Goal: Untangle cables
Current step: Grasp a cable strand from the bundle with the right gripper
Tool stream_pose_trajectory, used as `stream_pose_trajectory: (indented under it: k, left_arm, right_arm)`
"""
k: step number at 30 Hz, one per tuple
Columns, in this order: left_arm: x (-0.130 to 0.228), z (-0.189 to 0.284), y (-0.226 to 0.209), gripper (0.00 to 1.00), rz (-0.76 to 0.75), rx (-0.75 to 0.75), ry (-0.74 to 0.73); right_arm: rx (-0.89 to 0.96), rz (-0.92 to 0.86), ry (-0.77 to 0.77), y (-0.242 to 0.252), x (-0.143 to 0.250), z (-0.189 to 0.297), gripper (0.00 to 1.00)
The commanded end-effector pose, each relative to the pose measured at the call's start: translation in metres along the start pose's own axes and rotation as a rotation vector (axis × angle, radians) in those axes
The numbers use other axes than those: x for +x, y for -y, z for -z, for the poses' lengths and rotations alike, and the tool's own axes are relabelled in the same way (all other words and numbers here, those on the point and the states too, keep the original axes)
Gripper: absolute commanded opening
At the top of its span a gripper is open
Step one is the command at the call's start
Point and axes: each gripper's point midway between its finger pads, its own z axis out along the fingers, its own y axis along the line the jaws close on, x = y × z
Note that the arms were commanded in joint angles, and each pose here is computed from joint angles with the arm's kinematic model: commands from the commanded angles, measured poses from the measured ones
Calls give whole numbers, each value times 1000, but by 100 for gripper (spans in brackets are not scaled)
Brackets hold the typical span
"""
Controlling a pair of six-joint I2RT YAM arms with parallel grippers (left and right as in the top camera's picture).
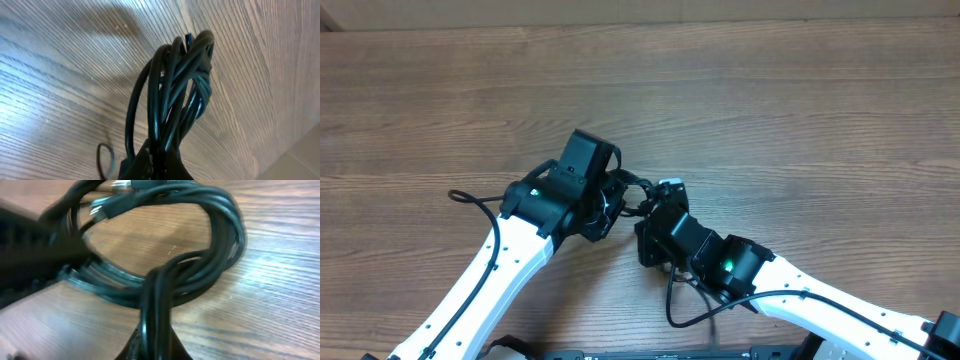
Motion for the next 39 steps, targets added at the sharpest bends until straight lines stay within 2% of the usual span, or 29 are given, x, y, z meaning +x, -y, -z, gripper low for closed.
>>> stream_pose_trajectory:
  k: [1, 7, 14, 18, 19, 20, 21, 22, 29, 33, 39]
  left_arm:
    - [-14, 2, 0, 4, -110, -3, 80]
    - [-34, 5, -2, 4, -549, -65, 193]
    - [-34, 5, -1, 4, -791, -87, 193]
    - [-21, 3, 4, 4, -880, -40, 125]
    - [-17, 3, 6, 4, -880, -23, 110]
    - [-16, 2, 8, 23, -880, -12, 105]
    - [-14, 2, 10, 84, -877, 3, 99]
    - [-14, 2, 12, 100, -862, 10, 100]
    - [-10, 2, 13, 99, -622, 35, 74]
    - [12, 2, 7, 100, -443, 49, -60]
    - [35, 6, -21, 100, -135, -61, -206]
  right_arm:
    - [-42, -1, -64, -5, 13, 4, 4]
    - [-23, 48, -72, 4, 13, 22, 4]
    - [-49, 229, 24, 4, -7, 54, 4]
    - [-43, 272, 56, 9, -16, 62, 4]
    - [-41, 269, 56, 10, -17, 62, 4]
    - [-37, 268, 54, 11, -16, 62, 4]
    - [-33, 264, 52, 13, -17, 62, 4]
    - [-29, 258, 50, 14, -17, 61, 4]
    - [-37, 249, 64, 12, -20, 62, 4]
    - [-32, 249, 77, 12, -23, 62, 4]
    - [-20, 248, 88, 14, -25, 62, 4]
